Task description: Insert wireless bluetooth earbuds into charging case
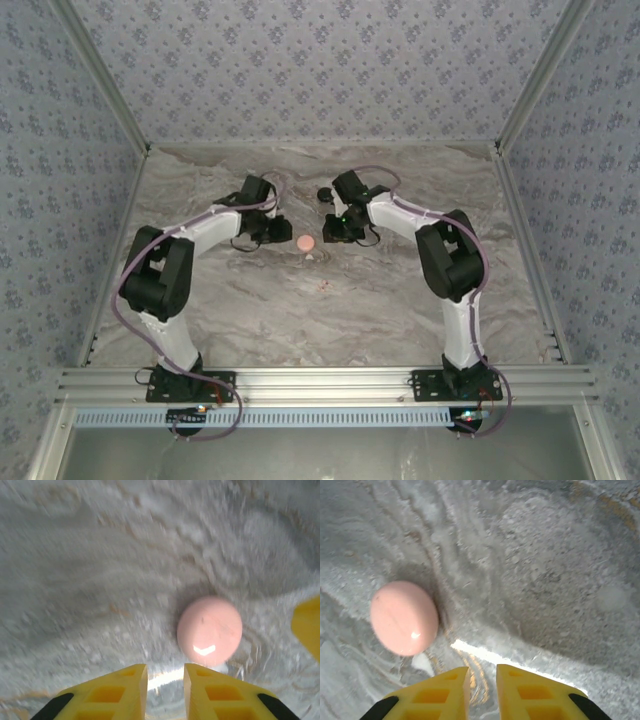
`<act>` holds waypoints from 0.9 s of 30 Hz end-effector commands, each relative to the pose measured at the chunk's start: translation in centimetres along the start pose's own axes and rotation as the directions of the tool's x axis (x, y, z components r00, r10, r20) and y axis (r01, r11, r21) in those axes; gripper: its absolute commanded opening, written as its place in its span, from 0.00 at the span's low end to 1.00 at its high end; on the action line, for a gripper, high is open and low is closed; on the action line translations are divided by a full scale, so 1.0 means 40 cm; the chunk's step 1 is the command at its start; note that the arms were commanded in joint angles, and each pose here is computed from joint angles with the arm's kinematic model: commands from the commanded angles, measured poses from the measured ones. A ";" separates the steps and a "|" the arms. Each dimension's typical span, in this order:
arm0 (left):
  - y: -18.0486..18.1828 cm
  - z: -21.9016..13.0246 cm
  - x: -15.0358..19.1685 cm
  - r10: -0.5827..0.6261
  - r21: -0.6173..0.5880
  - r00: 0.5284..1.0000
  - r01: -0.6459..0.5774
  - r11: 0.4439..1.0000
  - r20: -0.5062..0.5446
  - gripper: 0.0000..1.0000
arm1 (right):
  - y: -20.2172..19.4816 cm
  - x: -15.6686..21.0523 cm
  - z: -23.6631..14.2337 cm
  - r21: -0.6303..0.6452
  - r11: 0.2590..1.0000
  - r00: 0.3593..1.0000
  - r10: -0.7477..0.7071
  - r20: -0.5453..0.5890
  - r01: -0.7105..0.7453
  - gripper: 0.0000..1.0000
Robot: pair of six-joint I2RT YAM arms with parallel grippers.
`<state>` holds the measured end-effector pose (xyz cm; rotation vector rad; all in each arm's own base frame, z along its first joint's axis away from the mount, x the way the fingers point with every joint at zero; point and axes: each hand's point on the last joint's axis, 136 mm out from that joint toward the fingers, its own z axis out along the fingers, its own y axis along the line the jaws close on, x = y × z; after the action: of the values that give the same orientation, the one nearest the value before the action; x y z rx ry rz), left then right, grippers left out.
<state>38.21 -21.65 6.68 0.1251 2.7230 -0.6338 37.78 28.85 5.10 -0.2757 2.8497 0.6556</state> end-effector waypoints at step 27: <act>-0.019 0.123 0.046 0.034 -0.014 0.987 -0.036 0.999 -0.158 0.17 | 0.032 0.012 0.076 0.000 1.000 0.998 0.022 -0.063 -0.022 0.15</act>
<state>39.15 -24.25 2.54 0.2091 2.8262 -0.6174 37.47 31.47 3.49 -0.2908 2.8799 0.7047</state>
